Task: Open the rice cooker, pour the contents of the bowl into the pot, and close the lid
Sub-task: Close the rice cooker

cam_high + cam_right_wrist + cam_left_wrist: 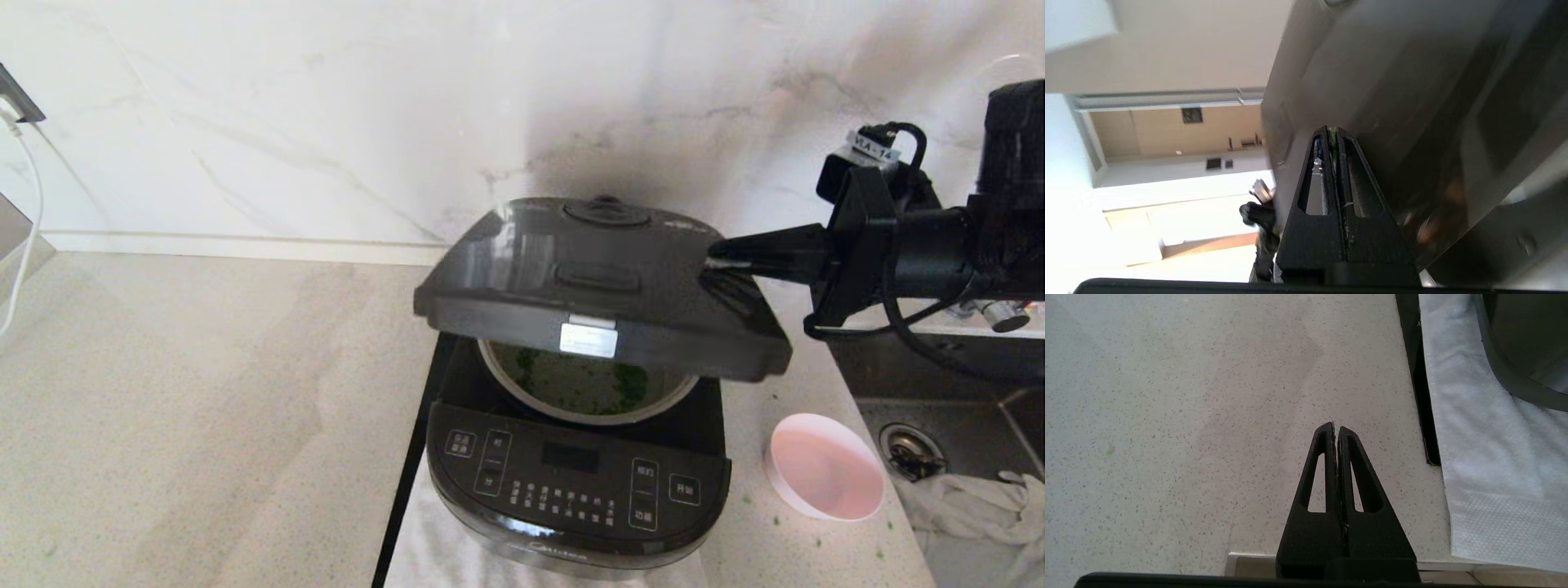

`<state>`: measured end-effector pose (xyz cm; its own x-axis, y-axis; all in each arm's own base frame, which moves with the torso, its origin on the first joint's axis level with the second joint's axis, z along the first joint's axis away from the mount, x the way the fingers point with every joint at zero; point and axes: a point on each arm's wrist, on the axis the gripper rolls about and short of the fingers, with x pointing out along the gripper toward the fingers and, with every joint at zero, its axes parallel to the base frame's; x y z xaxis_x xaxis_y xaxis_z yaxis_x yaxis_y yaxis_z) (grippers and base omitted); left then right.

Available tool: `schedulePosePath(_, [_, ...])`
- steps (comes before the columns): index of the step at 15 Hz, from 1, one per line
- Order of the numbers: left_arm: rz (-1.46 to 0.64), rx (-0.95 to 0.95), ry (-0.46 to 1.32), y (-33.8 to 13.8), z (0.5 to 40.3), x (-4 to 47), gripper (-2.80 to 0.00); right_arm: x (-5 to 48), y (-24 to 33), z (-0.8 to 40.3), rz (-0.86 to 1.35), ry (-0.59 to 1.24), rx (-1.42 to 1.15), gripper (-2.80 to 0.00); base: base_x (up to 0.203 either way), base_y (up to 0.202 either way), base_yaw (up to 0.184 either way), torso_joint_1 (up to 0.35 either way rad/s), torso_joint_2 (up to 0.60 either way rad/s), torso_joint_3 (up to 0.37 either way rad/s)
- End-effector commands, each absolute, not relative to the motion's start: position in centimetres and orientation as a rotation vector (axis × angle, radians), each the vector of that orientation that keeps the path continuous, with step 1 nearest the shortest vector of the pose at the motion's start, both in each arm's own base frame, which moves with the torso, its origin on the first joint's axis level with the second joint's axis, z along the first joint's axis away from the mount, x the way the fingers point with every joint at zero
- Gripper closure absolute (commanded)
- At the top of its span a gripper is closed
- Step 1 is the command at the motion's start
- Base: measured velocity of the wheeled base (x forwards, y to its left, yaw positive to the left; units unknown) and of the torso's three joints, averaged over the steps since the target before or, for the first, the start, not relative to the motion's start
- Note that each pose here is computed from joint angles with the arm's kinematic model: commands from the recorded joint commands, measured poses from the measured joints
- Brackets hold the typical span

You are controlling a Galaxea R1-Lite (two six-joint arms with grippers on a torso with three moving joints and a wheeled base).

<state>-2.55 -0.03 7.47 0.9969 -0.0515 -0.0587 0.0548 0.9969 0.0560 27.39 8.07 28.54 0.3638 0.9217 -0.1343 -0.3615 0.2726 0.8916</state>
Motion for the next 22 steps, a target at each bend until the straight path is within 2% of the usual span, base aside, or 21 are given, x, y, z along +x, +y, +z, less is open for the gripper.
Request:
schedulePosePath(1, [-0.054, 0.058, 0.057, 0.0, 7.5, -2.6, 0.00, 26.2, 8.6, 26.1, 0.973, 0.842, 0.896, 0.00, 0.000, 0.000, 0.000, 0.000, 0.00, 0.000])
schedulePosePath(9, [-0.054, 0.058, 0.057, 0.0, 7.5, -2.6, 0.00, 26.5, 9.4, 19.5, 0.942, 0.957, 0.880, 0.00, 0.000, 0.000, 0.000, 0.000, 0.00, 0.000])
schedulePosePath(15, [-0.053, 0.058, 0.056, 0.0, 7.5, -2.6, 0.00, 27.5, 9.8, 17.0, 0.916, 1.014, 0.895, 0.00, 0.000, 0.000, 0.000, 0.000, 0.00, 0.000])
schedulePosePath(18, [-0.054, 0.058, 0.055, 0.0, 7.5, -2.6, 0.00, 26.9, 9.6, 18.4, 0.943, 0.956, 0.881, 0.00, 0.000, 0.000, 0.000, 0.000, 0.00, 0.000])
schedulePosePath(22, [-0.054, 0.058, 0.057, 0.0, 7.5, -2.6, 0.00, 24.6, 8.8, 22.6, 1.004, 0.816, 0.847, 0.00, 0.000, 0.000, 0.000, 0.000, 0.00, 0.000])
